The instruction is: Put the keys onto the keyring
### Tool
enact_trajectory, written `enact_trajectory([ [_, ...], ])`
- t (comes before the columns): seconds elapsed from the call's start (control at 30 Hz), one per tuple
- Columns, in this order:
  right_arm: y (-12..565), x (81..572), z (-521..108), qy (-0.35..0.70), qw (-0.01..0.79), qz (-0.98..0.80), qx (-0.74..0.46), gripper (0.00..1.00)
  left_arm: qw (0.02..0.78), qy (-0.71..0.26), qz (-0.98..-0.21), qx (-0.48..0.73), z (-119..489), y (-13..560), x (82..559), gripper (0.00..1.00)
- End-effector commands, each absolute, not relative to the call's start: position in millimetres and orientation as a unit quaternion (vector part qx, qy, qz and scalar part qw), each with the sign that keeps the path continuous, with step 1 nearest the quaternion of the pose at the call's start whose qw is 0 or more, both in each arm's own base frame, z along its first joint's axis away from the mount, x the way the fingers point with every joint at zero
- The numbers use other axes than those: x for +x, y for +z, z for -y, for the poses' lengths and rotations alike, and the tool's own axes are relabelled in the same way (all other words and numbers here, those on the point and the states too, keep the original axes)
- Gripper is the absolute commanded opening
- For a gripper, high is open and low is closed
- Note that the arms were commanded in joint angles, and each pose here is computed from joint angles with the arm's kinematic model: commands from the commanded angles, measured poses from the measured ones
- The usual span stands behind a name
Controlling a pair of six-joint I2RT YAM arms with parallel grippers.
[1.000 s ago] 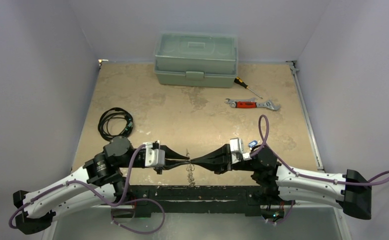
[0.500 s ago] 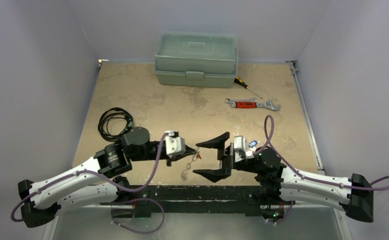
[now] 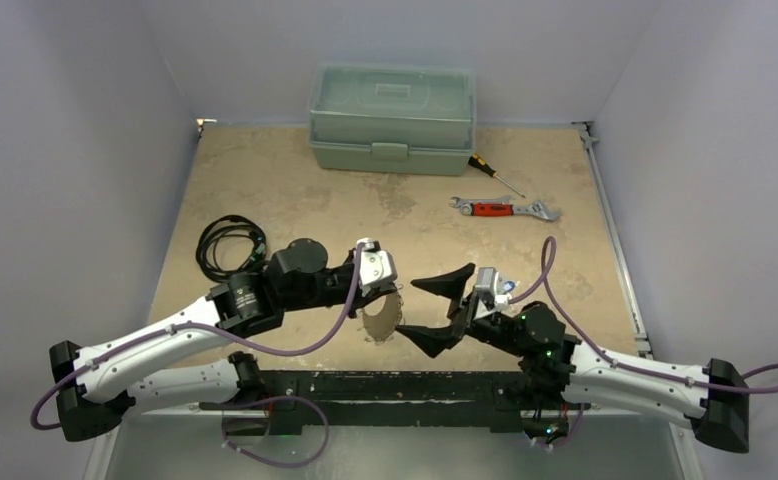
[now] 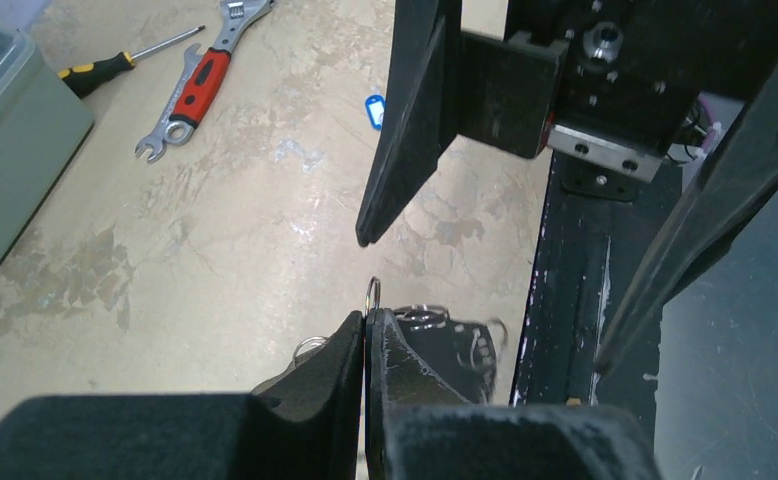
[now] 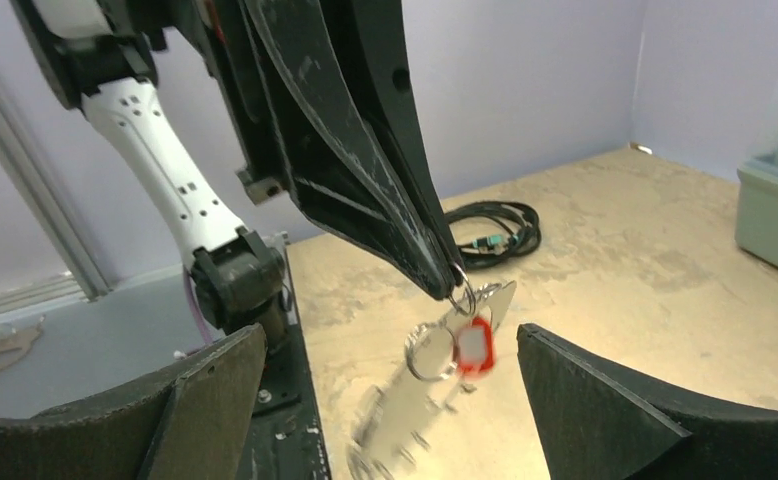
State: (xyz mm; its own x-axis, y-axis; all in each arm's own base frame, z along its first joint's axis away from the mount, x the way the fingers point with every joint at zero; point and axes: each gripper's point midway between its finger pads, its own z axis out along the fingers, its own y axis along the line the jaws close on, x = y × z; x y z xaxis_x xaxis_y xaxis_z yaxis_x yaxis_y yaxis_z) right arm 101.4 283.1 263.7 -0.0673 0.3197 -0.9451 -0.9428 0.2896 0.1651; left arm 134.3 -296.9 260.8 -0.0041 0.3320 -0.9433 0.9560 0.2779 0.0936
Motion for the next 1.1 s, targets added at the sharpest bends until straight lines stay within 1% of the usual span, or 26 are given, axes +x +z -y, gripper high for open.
enact_trajectory([
  [0.0,258.3,117.4,-286.5,0.49,0.625,-0.54,-0.28,0.99,0.515,-0.341,-0.634,0.465,304.5,298.6,142.2,0.0],
  [0.1,256.8,119.9,-295.1,0.484,0.625,-0.539,-0.292,0.95,0.513,-0.351,-0.638,0.455,305.6,306.3,141.0,0.0],
  [0.27,255.2,127.4,-306.8,0.475,0.624,-0.547,-0.293,0.83,0.504,-0.36,-0.653,0.436,304.7,306.7,140.1,0.0],
  [0.37,254.0,131.2,-310.3,0.469,0.624,-0.552,-0.292,0.81,0.503,-0.361,-0.66,0.426,304.1,305.7,141.2,0.0],
  [0.4,253.8,131.6,-310.9,0.469,0.624,-0.553,-0.291,0.81,0.502,-0.361,-0.662,0.424,304.1,304.9,141.6,0.0],
  [0.53,253.7,132.8,-310.4,0.469,0.626,-0.553,-0.287,0.92,0.504,-0.361,-0.667,0.414,304.3,305.5,144.0,0.0],
  [0.8,236.8,140.5,-310.6,0.441,0.627,-0.572,-0.293,0.99,0.512,-0.363,-0.677,0.386,302.6,311.9,149.1,0.0],
  [0.9,237.6,143.8,-309.1,0.437,0.637,-0.568,-0.286,0.94,0.51,-0.369,-0.677,0.381,303.4,313.9,148.0,0.0],
  [0.97,240.6,144.4,-310.4,0.434,0.644,-0.559,-0.29,0.86,0.508,-0.375,-0.677,0.379,304.4,315.6,146.9,0.0],
  [1.07,243.9,145.8,-314.4,0.429,0.651,-0.55,-0.299,0.65,0.509,-0.38,-0.676,0.374,304.6,319.0,145.8,0.0],
])
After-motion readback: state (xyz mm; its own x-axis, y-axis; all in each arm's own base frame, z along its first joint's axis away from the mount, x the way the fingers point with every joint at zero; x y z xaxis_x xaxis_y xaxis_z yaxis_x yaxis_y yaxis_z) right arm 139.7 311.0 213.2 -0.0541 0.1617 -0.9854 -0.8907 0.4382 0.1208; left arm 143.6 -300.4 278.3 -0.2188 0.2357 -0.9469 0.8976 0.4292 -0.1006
